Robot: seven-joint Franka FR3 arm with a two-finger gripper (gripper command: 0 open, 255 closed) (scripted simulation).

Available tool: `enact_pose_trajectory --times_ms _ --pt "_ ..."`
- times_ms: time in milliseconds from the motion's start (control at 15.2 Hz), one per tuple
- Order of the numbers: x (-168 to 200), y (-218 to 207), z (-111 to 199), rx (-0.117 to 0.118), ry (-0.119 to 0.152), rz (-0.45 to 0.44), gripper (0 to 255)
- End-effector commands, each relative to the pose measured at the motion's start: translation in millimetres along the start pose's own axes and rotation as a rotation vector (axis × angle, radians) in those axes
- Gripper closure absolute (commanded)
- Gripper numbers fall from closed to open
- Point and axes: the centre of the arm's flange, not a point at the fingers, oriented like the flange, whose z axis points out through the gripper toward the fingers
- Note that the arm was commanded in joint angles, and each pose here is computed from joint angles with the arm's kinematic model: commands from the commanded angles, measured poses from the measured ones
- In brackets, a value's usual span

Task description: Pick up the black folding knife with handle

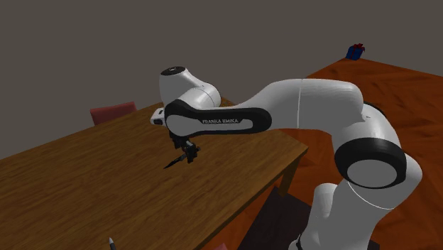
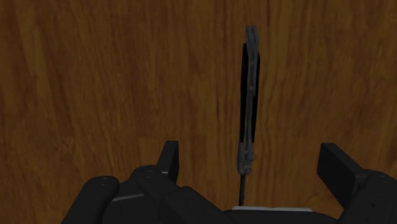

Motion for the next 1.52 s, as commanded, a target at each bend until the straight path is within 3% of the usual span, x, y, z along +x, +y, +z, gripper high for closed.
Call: enact_pose_trajectory --times_ms 0,66,660,1452 --pt "-0.7 0.1 3.4 -0.001 0.000 0.000 0" --pt "-0.6 -0.3 3.6 -0.001 0.000 0.000 255" --pt "-0.7 0.1 3.4 -0.001 0.000 0.000 255" --pt "0.7 2.4 -59.9 -0.001 0.000 0.000 255"
